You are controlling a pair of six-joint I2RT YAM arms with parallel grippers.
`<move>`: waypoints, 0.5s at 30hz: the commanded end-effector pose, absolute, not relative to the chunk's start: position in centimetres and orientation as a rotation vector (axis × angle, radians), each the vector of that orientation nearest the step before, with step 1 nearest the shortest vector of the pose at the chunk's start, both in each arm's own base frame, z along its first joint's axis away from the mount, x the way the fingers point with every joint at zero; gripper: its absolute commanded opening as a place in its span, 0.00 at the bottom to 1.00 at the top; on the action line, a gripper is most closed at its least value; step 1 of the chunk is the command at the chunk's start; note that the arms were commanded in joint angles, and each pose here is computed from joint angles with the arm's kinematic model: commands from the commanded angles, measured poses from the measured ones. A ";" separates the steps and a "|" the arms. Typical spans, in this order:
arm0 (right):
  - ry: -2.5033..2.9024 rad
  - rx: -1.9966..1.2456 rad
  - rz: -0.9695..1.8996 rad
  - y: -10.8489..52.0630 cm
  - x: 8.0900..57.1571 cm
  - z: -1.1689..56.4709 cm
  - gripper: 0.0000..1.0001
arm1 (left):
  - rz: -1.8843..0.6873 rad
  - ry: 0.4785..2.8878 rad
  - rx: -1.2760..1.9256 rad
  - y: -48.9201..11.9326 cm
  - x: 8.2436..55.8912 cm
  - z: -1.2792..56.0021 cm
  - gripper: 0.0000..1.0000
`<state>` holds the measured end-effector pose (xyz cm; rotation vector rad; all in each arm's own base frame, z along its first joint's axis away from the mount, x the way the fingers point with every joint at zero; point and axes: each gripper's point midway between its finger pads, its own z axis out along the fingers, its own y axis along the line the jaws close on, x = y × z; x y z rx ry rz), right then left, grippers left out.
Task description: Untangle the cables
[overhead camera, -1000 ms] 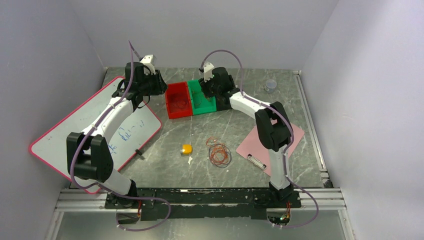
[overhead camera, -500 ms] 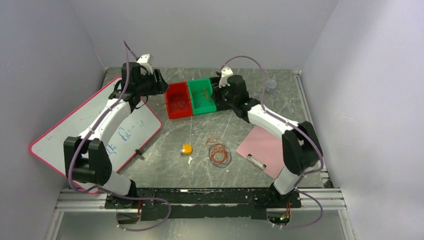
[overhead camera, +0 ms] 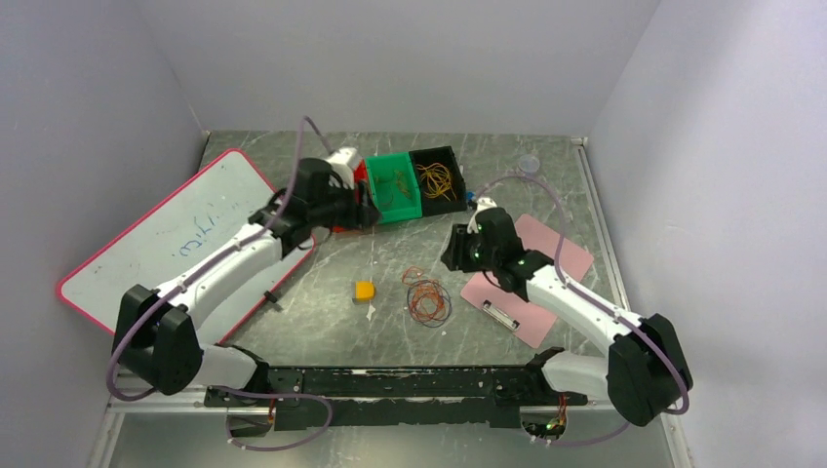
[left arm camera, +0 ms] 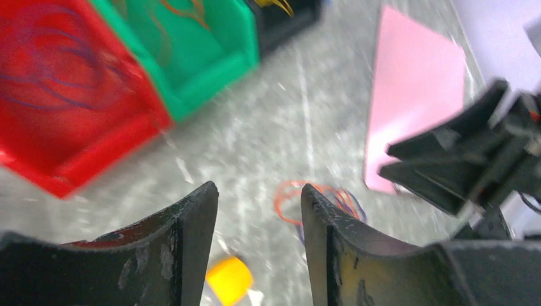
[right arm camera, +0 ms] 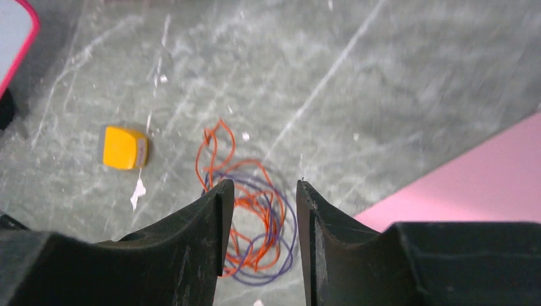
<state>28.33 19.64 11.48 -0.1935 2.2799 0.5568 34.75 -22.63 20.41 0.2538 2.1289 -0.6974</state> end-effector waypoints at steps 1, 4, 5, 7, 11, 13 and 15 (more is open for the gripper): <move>2.390 -0.049 0.673 19.9 24.8 9.3 0.45 | -0.760 2.194 0.229 -26.1 31.2 18.0 0.56; 2.415 -0.025 0.717 20.6 23.7 8.6 0.45 | -0.808 2.208 0.239 -28.2 29.8 17.1 0.55; 2.417 -0.020 0.725 21.0 23.5 8.4 0.45 | -0.816 2.211 0.250 -28.9 29.4 16.8 0.54; 2.407 -0.006 0.736 21.7 23.4 8.5 0.45 | -0.816 2.222 0.267 -30.0 29.0 16.0 0.54; 2.379 0.036 0.764 22.7 23.7 8.7 0.45 | -0.818 2.246 0.301 -31.3 28.2 14.0 0.52; 2.374 0.069 0.765 22.9 24.0 8.6 0.45 | -0.833 2.252 0.313 -31.8 27.6 13.2 0.52; 2.378 0.103 0.768 23.0 24.2 8.2 0.45 | -0.838 2.261 0.322 -32.0 26.9 12.5 0.52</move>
